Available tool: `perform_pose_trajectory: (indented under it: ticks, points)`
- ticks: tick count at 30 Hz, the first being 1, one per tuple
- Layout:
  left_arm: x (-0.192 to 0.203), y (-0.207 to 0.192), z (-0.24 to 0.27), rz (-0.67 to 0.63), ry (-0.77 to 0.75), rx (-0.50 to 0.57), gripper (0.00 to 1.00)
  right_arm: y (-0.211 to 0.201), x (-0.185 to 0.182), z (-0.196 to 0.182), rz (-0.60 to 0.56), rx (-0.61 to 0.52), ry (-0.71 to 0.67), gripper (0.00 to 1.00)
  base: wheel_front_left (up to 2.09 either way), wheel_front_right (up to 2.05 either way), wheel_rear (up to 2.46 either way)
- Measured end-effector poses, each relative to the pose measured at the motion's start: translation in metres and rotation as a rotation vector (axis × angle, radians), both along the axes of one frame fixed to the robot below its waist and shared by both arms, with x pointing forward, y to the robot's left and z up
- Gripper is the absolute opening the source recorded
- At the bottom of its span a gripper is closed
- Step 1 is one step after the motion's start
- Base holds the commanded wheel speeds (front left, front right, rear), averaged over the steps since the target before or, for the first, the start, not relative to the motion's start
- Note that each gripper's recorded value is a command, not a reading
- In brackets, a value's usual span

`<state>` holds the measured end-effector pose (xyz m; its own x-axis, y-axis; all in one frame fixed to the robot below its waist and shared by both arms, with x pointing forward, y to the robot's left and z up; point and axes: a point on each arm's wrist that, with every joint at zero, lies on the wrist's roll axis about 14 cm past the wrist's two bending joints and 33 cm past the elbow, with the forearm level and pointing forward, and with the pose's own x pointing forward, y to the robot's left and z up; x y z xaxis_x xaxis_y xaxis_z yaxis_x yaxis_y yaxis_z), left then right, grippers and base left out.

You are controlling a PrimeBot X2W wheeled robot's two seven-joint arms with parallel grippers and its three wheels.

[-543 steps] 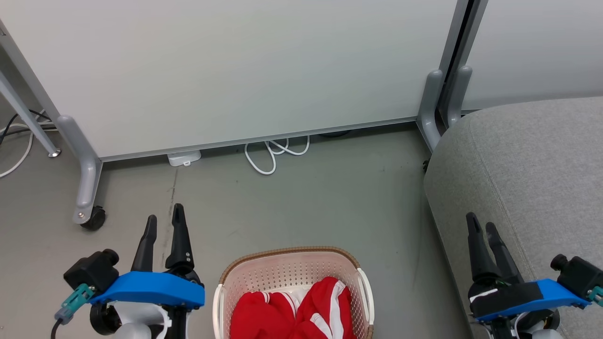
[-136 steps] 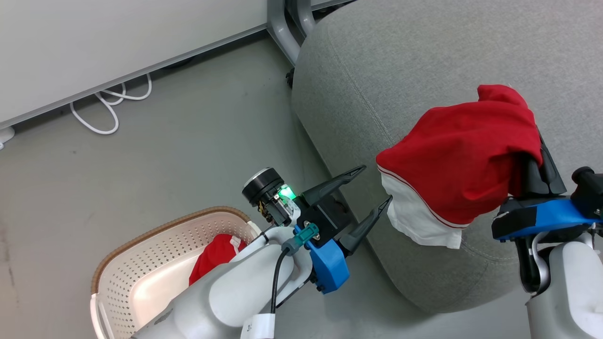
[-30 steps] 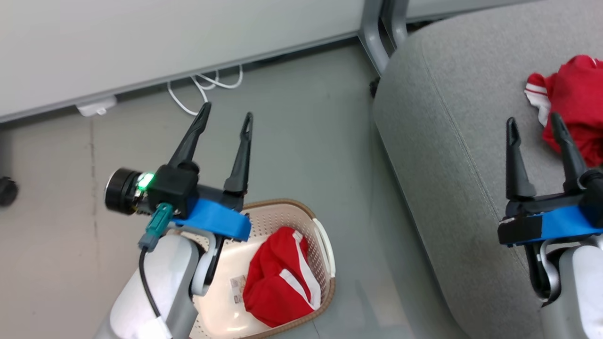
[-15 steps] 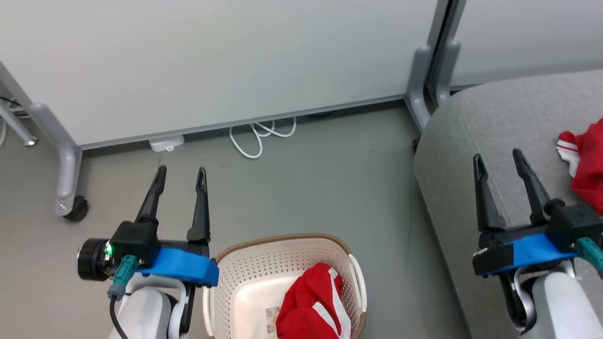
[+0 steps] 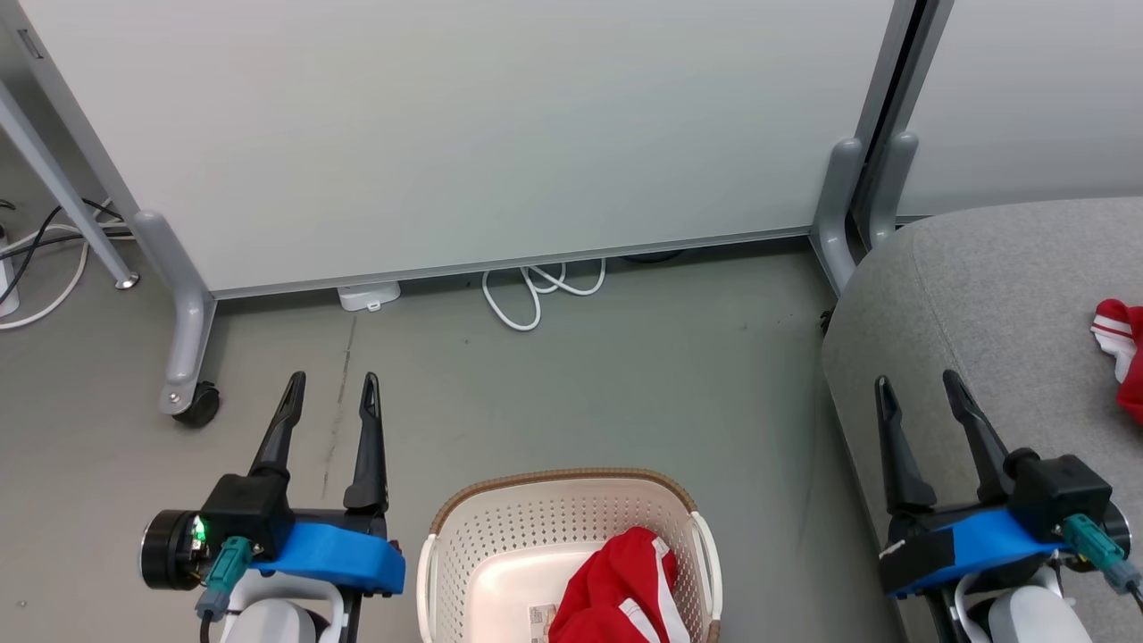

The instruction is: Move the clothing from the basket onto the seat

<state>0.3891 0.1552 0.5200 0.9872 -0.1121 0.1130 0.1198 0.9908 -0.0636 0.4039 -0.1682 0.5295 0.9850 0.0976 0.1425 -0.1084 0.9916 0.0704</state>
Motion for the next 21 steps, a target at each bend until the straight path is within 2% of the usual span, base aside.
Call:
perform_pose_trajectory:
  ticks: [9,21]
  points:
    - [-0.007,0.003,-0.015,0.003,0.042,0.004,1.00,0.000,-0.008,-0.019,-0.003,0.008,0.053,1.00,0.00,0.00,0.00]
    - [-0.007,0.000,-0.021,-0.009,0.061,0.008,1.00,-0.001,-0.011,-0.024,-0.008,0.011,0.069,1.00,0.00,0.00,0.00]
